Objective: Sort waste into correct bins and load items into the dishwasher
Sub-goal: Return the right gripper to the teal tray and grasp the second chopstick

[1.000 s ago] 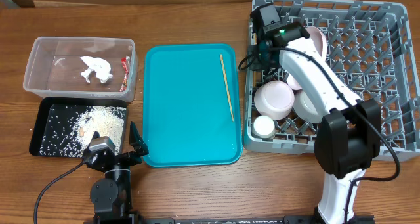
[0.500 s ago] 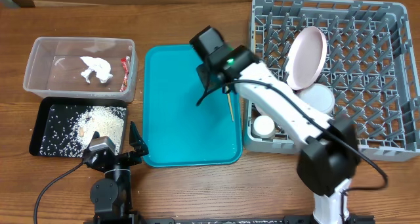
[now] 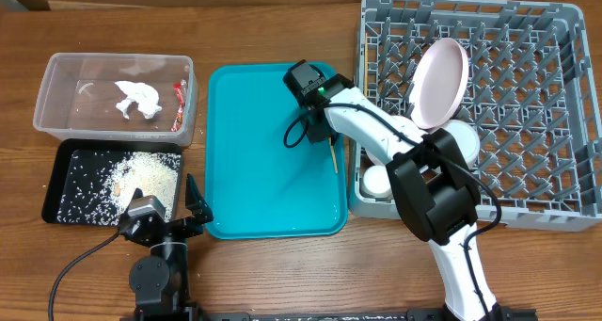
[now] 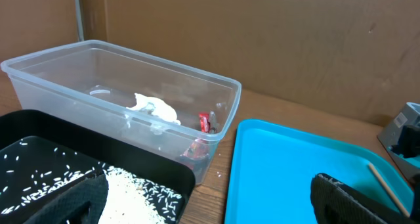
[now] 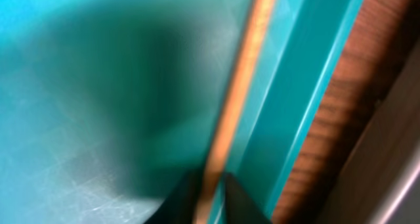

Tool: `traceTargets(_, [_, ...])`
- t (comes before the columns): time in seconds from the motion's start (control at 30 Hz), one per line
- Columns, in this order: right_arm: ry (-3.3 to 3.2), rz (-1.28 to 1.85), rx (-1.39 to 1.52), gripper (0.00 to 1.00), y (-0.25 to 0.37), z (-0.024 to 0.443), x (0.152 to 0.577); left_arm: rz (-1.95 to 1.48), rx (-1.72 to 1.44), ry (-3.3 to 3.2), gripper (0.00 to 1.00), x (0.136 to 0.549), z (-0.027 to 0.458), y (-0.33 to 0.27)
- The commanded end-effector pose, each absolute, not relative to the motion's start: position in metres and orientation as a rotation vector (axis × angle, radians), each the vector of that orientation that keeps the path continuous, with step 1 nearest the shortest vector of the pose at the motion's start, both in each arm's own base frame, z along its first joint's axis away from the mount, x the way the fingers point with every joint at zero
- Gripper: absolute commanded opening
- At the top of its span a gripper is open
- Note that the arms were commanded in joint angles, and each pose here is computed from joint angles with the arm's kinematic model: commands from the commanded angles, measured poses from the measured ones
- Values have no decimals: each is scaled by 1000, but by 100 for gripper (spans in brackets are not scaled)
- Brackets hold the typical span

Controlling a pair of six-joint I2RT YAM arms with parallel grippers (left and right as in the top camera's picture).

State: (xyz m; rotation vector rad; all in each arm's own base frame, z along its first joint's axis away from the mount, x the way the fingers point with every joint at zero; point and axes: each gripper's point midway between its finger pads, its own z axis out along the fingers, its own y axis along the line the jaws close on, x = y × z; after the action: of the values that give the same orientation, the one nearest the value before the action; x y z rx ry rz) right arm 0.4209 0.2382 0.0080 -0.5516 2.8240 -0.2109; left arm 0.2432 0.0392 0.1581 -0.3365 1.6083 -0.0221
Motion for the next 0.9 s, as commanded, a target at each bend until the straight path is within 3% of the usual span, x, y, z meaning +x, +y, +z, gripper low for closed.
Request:
traceTargets(0.0, [2911, -93, -663, 6, 251, -14, 400, -8, -332, 1601, 100, 243, 159, 41])
traceTargets(0.2, [2931, -71, -719, 4, 264, 11, 389, -7, -333, 1601, 100, 243, 159, 41])
traceTargets(0.53, [2624, 57, -529, 4, 263, 177, 443, -7, -333, 1601, 100, 243, 159, 41])
traceTargets(0.67, [2630, 163, -466, 4, 246, 188, 453, -8, -332, 1601, 100, 243, 159, 41])
traceTargets(0.7, [2661, 189, -469, 7, 246, 180, 451, -7, -333, 1601, 100, 243, 159, 41])
traceTargets(0.77, [2732, 225, -484, 30, 246, 160, 442, -7, -333, 1601, 100, 243, 159, 41])
traceTargets(0.87, [2798, 202, -506, 38, 245, 130, 431, -8, -332, 1601, 100, 243, 159, 41])
